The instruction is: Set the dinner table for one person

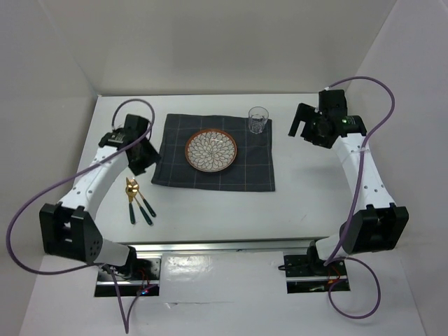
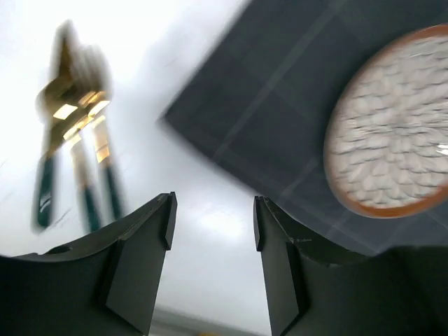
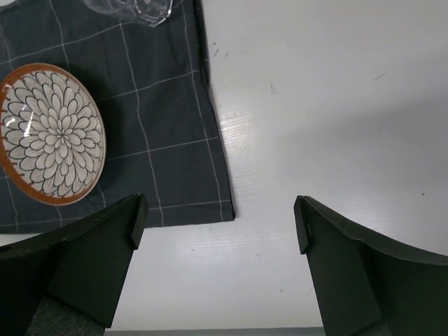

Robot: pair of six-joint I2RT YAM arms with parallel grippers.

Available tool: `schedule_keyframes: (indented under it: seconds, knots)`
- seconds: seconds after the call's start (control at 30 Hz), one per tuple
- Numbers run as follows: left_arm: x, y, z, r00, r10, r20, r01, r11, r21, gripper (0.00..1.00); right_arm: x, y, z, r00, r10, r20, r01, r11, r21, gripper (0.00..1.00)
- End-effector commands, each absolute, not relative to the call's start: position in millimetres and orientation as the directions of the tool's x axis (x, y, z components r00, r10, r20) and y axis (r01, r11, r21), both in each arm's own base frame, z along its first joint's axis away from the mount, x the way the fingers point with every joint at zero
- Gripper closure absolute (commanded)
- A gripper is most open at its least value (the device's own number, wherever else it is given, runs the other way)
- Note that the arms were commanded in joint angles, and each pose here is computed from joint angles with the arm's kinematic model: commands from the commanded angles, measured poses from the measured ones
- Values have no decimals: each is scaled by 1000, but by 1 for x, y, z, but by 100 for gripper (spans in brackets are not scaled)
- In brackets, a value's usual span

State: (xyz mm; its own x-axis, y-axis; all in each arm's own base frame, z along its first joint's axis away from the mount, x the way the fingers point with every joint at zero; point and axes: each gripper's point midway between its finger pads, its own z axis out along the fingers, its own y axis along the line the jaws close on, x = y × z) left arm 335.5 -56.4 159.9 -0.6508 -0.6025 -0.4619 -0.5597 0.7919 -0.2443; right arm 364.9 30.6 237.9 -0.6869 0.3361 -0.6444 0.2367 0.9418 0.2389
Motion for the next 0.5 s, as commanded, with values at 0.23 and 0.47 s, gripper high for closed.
schedule_keyframes:
  seconds: [0.23, 0.47]
  knots:
    - [202, -27, 78, -546, -791, -274, -820, 573, -20, 47, 362, 39, 241, -679, 319, -661, 170, 944, 282, 1]
    - [191, -15, 60, -494, -821, -286, -857, 515, 3, 47, 359, 45, 238, -688, 318, -652, 149, 942, 302, 1]
